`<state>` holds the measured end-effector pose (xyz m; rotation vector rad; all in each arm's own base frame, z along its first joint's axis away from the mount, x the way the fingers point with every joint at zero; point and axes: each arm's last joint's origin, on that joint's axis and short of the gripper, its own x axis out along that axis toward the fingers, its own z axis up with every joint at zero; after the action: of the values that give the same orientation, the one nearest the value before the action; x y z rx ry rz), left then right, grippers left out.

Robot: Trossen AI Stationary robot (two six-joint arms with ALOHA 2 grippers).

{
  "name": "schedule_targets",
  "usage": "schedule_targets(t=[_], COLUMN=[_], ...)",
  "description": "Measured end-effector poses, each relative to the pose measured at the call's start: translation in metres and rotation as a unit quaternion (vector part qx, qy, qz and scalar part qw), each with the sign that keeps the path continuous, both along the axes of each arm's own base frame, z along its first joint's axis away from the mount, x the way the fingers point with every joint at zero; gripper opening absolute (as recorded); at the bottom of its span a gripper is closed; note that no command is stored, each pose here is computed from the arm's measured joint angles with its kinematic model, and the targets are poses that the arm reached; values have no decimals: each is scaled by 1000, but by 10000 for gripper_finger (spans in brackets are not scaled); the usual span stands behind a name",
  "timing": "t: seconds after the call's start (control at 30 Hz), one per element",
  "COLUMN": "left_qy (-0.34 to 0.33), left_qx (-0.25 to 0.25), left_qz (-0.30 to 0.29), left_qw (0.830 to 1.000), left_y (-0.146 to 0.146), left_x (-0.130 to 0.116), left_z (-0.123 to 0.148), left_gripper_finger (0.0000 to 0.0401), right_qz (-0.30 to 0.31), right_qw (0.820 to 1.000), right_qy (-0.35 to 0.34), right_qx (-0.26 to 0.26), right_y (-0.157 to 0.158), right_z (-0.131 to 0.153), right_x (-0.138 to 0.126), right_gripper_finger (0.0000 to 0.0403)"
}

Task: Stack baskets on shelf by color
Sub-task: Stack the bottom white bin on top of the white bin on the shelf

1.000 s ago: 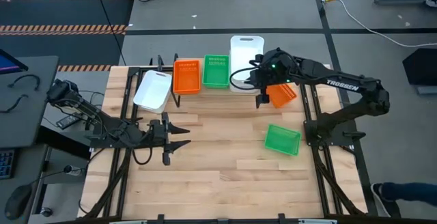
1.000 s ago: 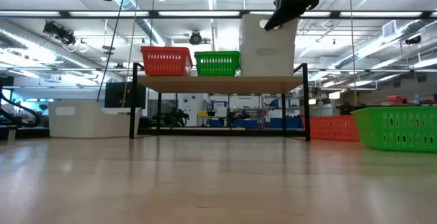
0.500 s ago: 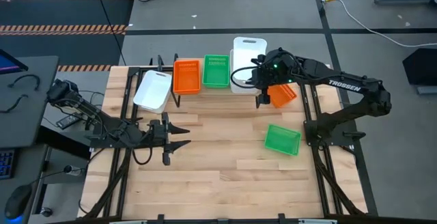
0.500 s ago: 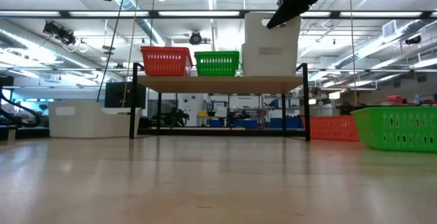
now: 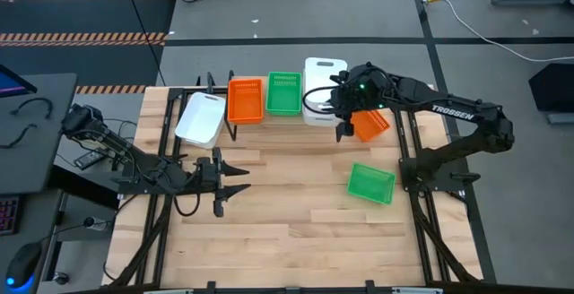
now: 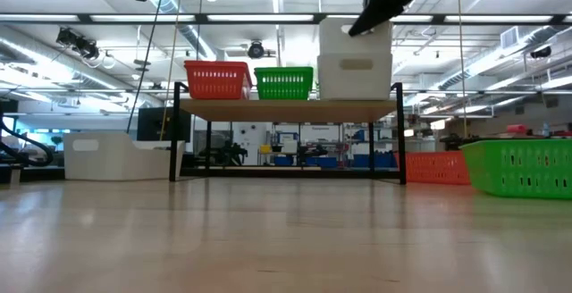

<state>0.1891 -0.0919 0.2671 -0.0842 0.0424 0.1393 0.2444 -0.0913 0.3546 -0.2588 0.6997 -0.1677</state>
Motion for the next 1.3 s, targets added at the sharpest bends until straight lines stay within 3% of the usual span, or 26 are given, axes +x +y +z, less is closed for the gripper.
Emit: schedule_targets(t=[0.3,0.43,0.6,0.8,1.07,1.3], left_qy=[1,3,3,3,3,2], left_qx=[0,-1,-2,-2,0,-7], left_qz=[0,0,-1,-6,-6,-5], left_qw=[1000,1000,1000,1000,1000,1000], left_y=[0,0,0,-1,-1,-1], left_x=[0,0,0,0,0,0], left_z=[0,-1,-1,-1,-1,-1], left_gripper_finger=[172,172,172,172,172,172], right_qz=[-9,-16,-19,-49,21,31], right_qw=[999,998,999,999,992,990], right_qy=[-46,-51,-33,-14,-37,-3], right_qx=[-25,-11,26,15,118,137], right_y=[1,4,9,10,31,60], right_z=[12,14,9,8,10,-2], right_x=[-2,-3,-5,-10,-6,-2], right_gripper_finger=[105,109,106,105,105,105])
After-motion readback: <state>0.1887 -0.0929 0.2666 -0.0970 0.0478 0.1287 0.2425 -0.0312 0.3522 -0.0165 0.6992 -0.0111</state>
